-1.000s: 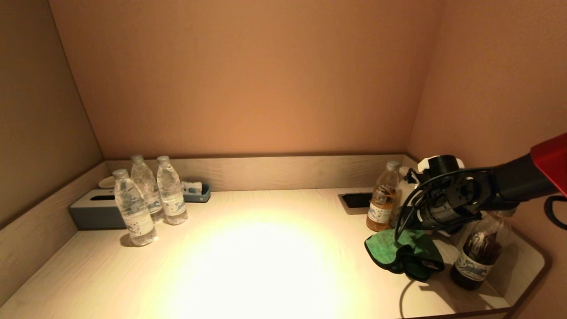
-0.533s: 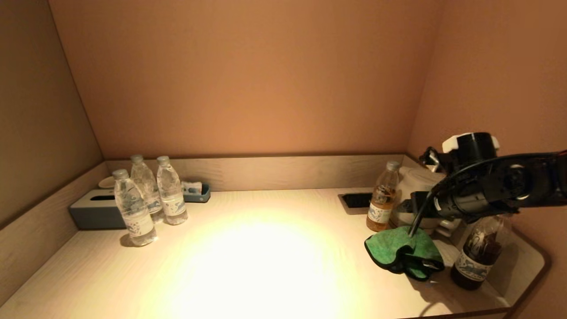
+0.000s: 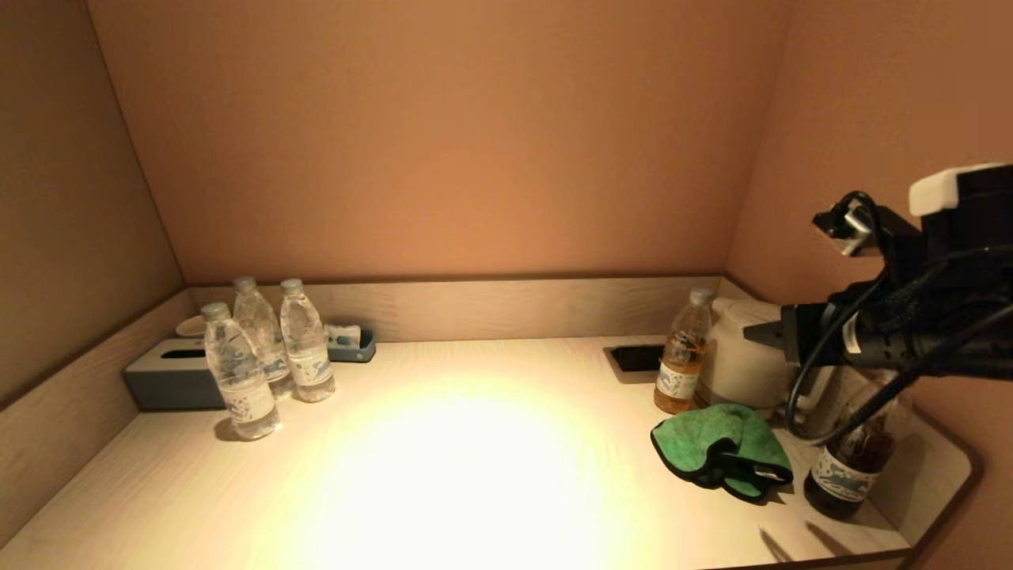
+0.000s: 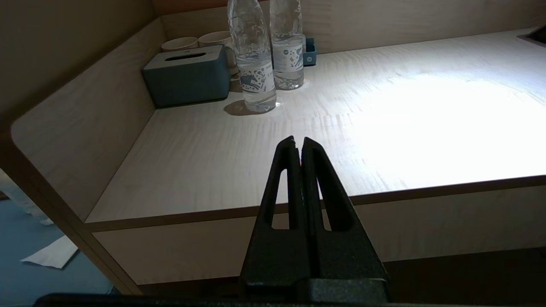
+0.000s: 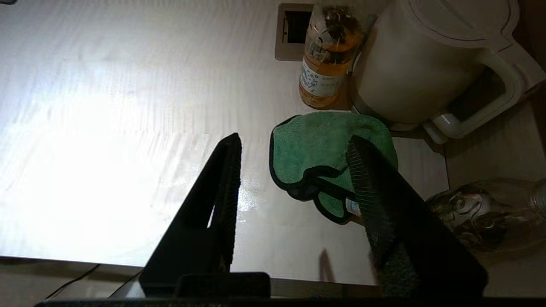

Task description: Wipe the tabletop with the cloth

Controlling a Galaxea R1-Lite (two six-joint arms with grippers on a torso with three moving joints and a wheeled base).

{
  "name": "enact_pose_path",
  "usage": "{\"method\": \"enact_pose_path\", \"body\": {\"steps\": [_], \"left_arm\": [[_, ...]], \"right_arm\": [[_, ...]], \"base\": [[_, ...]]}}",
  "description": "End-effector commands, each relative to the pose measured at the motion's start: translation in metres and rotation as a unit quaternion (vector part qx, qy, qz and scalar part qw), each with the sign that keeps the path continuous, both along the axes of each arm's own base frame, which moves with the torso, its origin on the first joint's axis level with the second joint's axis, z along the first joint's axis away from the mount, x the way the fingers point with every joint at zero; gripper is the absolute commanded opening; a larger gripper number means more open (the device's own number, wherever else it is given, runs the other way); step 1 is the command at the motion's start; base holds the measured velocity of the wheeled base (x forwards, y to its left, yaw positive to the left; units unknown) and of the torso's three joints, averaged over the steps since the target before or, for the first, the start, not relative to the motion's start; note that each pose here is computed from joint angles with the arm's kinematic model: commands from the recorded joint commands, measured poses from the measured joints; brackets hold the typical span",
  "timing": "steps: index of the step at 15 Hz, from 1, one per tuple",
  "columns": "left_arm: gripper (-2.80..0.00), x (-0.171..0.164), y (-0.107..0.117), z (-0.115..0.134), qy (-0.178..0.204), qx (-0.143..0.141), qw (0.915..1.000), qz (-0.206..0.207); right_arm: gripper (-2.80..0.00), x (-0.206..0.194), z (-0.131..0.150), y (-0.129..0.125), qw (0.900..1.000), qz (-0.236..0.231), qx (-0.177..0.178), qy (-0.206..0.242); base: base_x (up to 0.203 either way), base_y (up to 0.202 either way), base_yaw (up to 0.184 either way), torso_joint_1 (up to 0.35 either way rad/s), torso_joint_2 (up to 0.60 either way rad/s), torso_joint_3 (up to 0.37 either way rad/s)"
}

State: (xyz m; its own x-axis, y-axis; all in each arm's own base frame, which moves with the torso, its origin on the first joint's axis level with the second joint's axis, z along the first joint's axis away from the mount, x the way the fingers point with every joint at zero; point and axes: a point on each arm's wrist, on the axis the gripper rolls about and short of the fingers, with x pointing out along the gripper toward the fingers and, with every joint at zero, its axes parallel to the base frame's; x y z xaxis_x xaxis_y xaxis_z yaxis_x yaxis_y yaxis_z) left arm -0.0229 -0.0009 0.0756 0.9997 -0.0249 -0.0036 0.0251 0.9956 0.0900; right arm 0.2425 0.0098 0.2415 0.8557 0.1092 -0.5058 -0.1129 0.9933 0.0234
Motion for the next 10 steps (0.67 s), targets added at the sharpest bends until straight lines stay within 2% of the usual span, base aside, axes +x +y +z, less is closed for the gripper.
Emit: {"method": "enact_pose_path", "body": {"steps": [1, 4, 6, 9, 10], "left_arm": [[-2.80, 0.000, 0.000, 0.000, 0.000, 0.000, 1.0000, -0.001], [-2.80, 0.000, 0.000, 0.000, 0.000, 0.000, 1.0000, -0.001], [-2.80, 0.000, 0.000, 0.000, 0.000, 0.000, 1.0000, -0.001], [-2.80, 0.000, 0.000, -0.001, 0.001, 0.000, 1.0000, 0.000], [-2.80, 0.000, 0.000, 0.000, 0.000, 0.000, 1.0000, 0.000]], "right_arm": [[-2.80, -0.014, 0.011, 0.000, 1.000, 0.005, 0.002, -0.023], [-2.80, -0.014, 0.011, 0.000, 1.000, 0.005, 0.002, -0.023], [-2.80, -0.030, 0.022, -0.001, 0.999, 0.004, 0.005, -0.051], [-2.80, -0.036, 0.023, -0.001, 0.998, 0.003, 0.005, -0.056], [-2.80, -0.048, 0.028, -0.001, 0.997, 0.002, 0.005, -0.071]], "base": [[0.000, 0.000, 0.000, 0.000, 0.00, 0.000], [0.000, 0.000, 0.000, 0.000, 0.00, 0.000], [0.000, 0.000, 0.000, 0.000, 0.00, 0.000], [0.000, 0.000, 0.000, 0.000, 0.00, 0.000], [0.000, 0.000, 0.000, 0.000, 0.00, 0.000]]}}
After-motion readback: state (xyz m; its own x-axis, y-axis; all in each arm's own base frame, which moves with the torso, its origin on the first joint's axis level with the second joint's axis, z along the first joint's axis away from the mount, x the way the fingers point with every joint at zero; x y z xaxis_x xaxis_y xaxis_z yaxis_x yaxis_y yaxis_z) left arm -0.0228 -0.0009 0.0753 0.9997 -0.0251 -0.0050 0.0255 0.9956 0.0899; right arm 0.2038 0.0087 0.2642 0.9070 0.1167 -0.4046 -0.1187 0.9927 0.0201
